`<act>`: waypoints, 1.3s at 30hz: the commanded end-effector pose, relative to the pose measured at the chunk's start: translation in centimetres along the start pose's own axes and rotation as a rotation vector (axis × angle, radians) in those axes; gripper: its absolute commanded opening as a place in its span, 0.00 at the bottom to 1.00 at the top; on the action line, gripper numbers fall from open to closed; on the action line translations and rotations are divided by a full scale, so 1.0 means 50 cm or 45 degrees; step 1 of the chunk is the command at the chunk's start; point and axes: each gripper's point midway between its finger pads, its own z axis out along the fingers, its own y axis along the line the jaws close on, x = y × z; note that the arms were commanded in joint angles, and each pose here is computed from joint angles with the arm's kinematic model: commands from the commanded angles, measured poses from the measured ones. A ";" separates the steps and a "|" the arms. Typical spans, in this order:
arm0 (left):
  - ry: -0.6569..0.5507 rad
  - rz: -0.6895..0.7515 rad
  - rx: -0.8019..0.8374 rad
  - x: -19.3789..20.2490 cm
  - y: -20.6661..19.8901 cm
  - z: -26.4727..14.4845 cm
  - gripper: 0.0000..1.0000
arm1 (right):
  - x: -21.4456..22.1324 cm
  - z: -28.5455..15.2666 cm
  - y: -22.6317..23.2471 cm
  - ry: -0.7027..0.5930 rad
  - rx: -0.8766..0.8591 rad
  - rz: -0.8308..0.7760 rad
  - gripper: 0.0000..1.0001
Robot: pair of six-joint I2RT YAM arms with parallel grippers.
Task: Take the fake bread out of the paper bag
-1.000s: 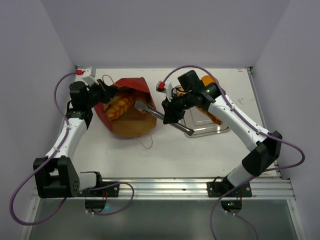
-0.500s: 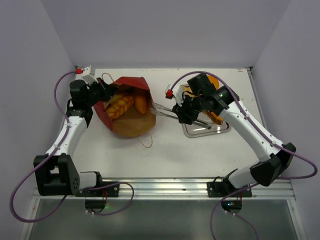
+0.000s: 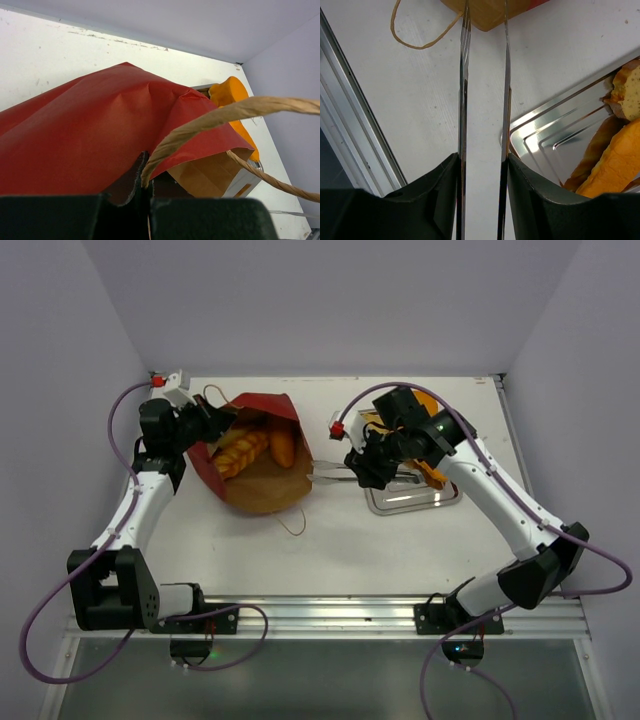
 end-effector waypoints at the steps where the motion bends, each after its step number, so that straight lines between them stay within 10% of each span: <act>1: -0.017 0.031 0.032 -0.024 -0.018 0.004 0.00 | -0.043 -0.023 0.002 -0.085 -0.022 -0.066 0.45; 39: 0.089 0.049 0.097 0.003 -0.048 -0.001 0.00 | -0.291 0.282 -0.043 0.095 0.643 -1.007 0.45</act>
